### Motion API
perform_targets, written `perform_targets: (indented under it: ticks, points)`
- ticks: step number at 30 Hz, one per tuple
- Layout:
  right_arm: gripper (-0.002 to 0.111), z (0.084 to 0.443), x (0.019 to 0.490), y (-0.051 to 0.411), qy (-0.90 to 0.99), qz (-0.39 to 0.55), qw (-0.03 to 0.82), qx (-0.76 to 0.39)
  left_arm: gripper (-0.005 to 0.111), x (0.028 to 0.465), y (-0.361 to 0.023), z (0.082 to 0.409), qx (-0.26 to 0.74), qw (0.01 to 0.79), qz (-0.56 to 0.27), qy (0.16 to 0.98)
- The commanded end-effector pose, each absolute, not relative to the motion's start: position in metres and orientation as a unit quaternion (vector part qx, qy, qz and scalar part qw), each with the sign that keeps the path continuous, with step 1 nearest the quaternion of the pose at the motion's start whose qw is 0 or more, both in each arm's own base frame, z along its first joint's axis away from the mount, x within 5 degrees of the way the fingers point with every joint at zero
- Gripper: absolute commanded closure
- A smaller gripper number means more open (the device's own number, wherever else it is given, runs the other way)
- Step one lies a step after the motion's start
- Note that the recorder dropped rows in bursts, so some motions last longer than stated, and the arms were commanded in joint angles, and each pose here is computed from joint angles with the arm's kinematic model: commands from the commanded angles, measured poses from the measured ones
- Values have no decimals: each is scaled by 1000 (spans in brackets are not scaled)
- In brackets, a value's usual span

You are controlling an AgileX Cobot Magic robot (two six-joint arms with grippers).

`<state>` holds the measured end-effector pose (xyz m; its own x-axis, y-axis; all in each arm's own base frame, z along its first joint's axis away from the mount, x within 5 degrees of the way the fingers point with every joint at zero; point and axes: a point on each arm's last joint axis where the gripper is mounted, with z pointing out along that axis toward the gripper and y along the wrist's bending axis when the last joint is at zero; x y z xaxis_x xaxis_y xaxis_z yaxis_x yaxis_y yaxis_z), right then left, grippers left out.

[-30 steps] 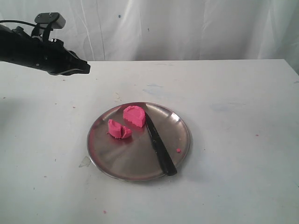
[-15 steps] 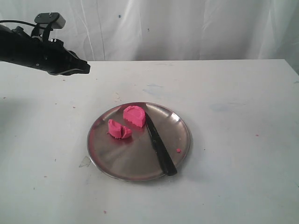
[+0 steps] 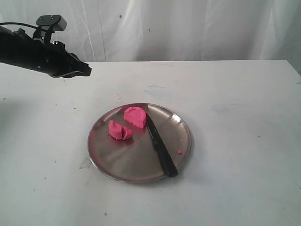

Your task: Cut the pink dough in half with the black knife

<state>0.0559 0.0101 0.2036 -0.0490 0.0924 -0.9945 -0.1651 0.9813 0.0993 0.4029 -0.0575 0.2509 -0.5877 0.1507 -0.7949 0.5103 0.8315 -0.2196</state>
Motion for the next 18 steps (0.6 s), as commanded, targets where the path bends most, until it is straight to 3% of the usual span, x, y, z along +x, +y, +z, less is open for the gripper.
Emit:
perform_targets:
  ticks: [1, 9, 18]
  points:
    - [108, 203, 56, 10, 714, 88, 694, -25, 107, 400, -58, 255, 191, 414, -224, 861]
    - [108, 203, 56, 10, 714, 88, 694, -25, 107, 380, -56, 292, 191, 459, -208, 843]
    - [108, 203, 56, 10, 714, 88, 694, -25, 107, 310, -42, 301, 149, 492, -149, 844]
